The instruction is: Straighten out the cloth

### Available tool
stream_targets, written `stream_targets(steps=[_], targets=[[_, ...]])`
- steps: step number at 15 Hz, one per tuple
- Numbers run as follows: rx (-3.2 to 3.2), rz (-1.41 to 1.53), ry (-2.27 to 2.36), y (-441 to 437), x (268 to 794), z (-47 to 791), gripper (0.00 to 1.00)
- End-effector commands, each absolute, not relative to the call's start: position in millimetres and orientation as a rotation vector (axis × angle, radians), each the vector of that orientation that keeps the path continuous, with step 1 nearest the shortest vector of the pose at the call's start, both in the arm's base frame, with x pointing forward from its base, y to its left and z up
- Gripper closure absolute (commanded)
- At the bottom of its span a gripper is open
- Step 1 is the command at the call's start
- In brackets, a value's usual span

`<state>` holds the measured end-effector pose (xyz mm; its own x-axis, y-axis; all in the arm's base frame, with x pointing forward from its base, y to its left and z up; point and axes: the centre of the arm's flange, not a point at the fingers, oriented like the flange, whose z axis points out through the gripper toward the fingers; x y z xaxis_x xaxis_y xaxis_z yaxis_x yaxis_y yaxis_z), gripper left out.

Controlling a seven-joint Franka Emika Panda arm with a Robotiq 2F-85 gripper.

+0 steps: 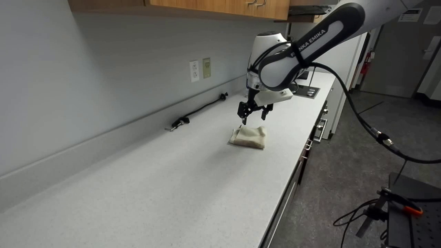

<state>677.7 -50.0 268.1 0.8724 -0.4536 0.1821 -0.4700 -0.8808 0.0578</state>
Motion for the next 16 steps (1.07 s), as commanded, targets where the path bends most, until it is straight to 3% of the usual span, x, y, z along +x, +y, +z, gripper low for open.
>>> stream_targets(steps=[1, 4, 5, 16], targets=[[2.892, 0.206, -0.885, -49, 713, 257, 0.00], [2.853, 0.168, -0.989, -50, 721, 248, 0.00], [2.879, 0.190, -0.914, -52, 699, 249, 0.00], [2.797, 0.176, -1.113, -62, 721, 237, 0.00]])
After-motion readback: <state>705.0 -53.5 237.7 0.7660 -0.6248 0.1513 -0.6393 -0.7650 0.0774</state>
